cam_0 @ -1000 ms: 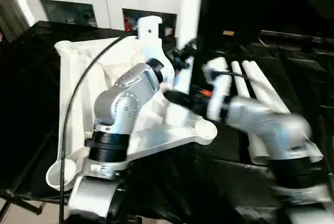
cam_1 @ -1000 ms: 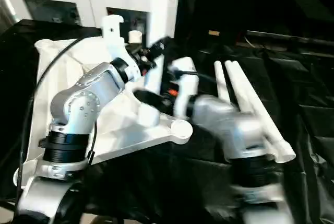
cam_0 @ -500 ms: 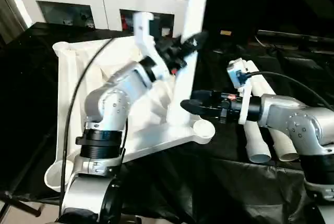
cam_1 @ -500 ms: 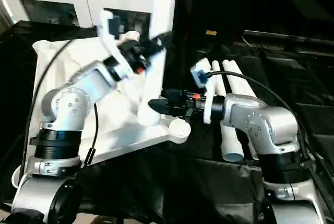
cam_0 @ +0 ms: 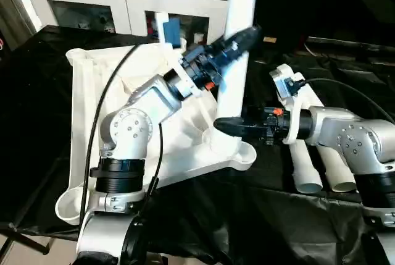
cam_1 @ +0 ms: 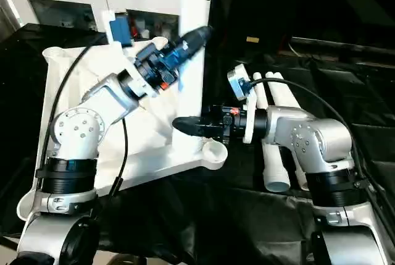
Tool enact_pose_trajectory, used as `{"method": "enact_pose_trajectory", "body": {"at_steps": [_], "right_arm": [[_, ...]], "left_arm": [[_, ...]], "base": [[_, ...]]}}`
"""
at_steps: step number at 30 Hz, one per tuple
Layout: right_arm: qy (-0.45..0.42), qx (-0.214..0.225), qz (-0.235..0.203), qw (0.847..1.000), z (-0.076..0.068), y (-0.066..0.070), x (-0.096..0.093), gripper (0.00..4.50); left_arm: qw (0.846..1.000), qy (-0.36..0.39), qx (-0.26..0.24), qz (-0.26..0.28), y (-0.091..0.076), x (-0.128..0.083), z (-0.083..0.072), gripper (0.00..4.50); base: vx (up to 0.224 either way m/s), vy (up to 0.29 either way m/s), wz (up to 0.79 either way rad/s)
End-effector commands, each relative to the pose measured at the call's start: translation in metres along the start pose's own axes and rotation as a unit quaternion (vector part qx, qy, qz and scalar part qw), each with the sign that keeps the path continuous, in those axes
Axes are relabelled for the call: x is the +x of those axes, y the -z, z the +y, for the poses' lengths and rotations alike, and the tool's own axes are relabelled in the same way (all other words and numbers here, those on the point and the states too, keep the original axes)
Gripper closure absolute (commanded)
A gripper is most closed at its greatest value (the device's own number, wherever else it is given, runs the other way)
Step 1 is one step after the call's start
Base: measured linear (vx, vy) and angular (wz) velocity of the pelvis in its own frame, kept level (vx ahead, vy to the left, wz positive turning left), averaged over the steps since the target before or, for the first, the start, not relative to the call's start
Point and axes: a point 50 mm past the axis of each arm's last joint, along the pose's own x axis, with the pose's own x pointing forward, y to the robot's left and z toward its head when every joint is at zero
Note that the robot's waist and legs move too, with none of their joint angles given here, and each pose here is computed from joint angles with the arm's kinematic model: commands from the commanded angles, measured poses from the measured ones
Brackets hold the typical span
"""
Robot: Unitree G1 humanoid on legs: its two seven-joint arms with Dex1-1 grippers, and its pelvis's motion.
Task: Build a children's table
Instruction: Pick table leg
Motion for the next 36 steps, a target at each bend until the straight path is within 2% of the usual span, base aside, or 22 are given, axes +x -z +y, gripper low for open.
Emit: {"method": "enact_pose_trajectory", "body": {"at_steps": [1,5,6,9,16,20,23,25,28,30,34,35,36], "right_arm": [[0.011,-0.018,0.001,1.0,-0.002,-0.008,-0.002,1.28],[0.006,-0.017,0.001,1.0,-0.001,-0.007,-0.001,1.47],[0.004,-0.017,0.002,1.0,-0.001,-0.007,0.0,1.71],[0.002,-0.014,0.001,1.0,-0.002,-0.006,0.0,1.84],[0.004,-0.012,-0.001,1.0,-0.003,-0.003,0.002,2.52],[0.009,-0.013,-0.005,1.0,-0.004,-0.002,0.003,2.59],[0.05,-0.038,-0.017,0.998,-0.009,-0.005,0.007,2.59],[0.062,-0.044,-0.028,0.997,-0.009,-0.007,0.009,2.59],[0.07,-0.049,-0.034,0.996,-0.008,-0.009,0.011,2.59],[0.088,-0.064,-0.039,0.993,-0.008,-0.009,0.013,2.59],[0.105,-0.074,-0.041,0.991,-0.009,-0.01,0.014,2.6],[0.143,-0.099,-0.041,0.984,-0.011,-0.011,0.018,2.6],[0.143,-0.099,-0.041,0.984,-0.011,-0.011,0.018,2.6]], "left_arm": [[0.999,0.033,-0.006,0.009,0.004,0.006,-0.009,2.66],[0.999,0.032,-0.007,0.005,0.004,0.007,-0.01,2.66],[0.999,0.032,-0.006,0.005,0.004,0.007,-0.01,2.66],[1.0,0.031,-0.004,0.003,0.003,0.006,-0.009,2.66],[1.0,0.015,0.005,0.003,0.004,0.005,-0.007,2.66],[1.0,0.012,0.006,0.003,0.004,0.004,-0.007,2.66],[1.0,0.009,0.005,0.003,0.003,0.003,-0.007,2.66],[1.0,0.006,0.001,0.004,0.004,0.003,-0.008,1.96],[0.999,-0.014,0.027,0.015,0.005,0.004,-0.008,1.82],[0.991,-0.083,0.09,0.047,0.008,0.005,0.001,1.54],[0.982,-0.127,0.125,0.07,0.01,0.005,0.008,1.47],[0.953,-0.239,0.161,0.088,0.008,0.001,0.026,1.47],[0.953,-0.239,0.161,0.088,0.008,0.001,0.026,1.47]], "base": [[0.0,0.0,0.0],[0.0,0.0,0.0],[0.0,0.0,0.0],[0.0,0.0,0.0],[0.0,0.0,0.0],[0.0,0.0,0.0],[0.0,0.0,0.0],[0.0,0.0,0.0],[0.0,0.0,0.0],[0.0,0.0,0.0],[0.0,0.0,0.0],[0.0,0.0,0.0],[0.0,0.0,0.0]]}}
